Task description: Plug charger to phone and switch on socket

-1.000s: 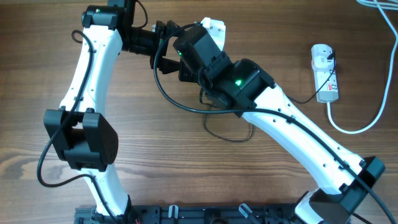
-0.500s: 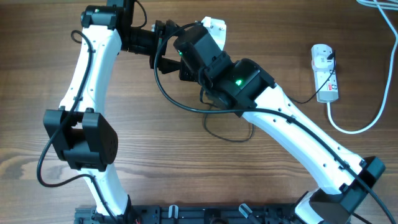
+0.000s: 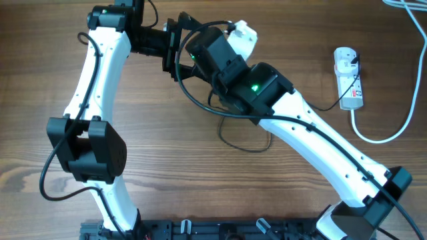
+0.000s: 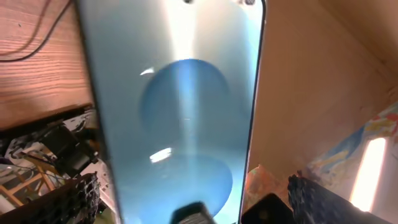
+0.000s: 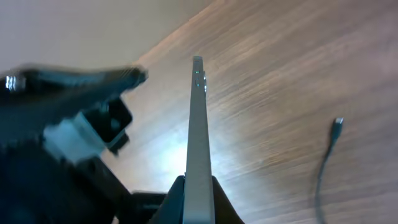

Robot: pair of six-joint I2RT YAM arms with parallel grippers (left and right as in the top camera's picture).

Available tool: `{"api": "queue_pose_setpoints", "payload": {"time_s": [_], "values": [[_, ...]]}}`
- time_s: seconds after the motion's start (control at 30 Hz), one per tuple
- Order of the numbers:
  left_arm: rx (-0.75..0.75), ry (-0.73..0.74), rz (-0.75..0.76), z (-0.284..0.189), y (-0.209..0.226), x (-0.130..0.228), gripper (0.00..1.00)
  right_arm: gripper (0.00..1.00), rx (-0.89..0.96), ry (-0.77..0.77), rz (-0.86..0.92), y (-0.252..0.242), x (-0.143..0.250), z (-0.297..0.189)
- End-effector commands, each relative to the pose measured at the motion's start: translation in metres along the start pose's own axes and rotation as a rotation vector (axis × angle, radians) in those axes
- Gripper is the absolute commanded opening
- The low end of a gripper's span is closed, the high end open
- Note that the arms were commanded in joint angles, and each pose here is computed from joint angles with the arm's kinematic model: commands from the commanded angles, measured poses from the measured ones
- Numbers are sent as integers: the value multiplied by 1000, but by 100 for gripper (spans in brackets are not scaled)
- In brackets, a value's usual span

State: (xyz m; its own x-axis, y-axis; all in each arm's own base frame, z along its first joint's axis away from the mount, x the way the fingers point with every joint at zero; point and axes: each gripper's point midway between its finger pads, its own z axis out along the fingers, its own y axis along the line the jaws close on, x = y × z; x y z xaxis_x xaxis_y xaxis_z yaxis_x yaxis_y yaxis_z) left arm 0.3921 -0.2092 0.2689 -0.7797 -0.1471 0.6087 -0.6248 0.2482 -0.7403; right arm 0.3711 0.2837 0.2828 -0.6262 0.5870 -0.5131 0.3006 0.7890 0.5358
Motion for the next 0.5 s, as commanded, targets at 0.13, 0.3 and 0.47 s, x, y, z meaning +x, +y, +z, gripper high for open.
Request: {"api": "queue_pose_setpoints", "payload": {"time_s": [0.13, 0.3, 0.47], "values": [[3, -14, 14, -4, -7, 13, 94, 4, -41, -41, 682, 6, -15, -13], [5, -11, -91, -4, -7, 14, 69, 4, -45, -38, 893, 5, -15, -13], [7, -7, -109, -4, -8, 14, 47, 5, -74, -30, 905, 12, -17, -14]]}}
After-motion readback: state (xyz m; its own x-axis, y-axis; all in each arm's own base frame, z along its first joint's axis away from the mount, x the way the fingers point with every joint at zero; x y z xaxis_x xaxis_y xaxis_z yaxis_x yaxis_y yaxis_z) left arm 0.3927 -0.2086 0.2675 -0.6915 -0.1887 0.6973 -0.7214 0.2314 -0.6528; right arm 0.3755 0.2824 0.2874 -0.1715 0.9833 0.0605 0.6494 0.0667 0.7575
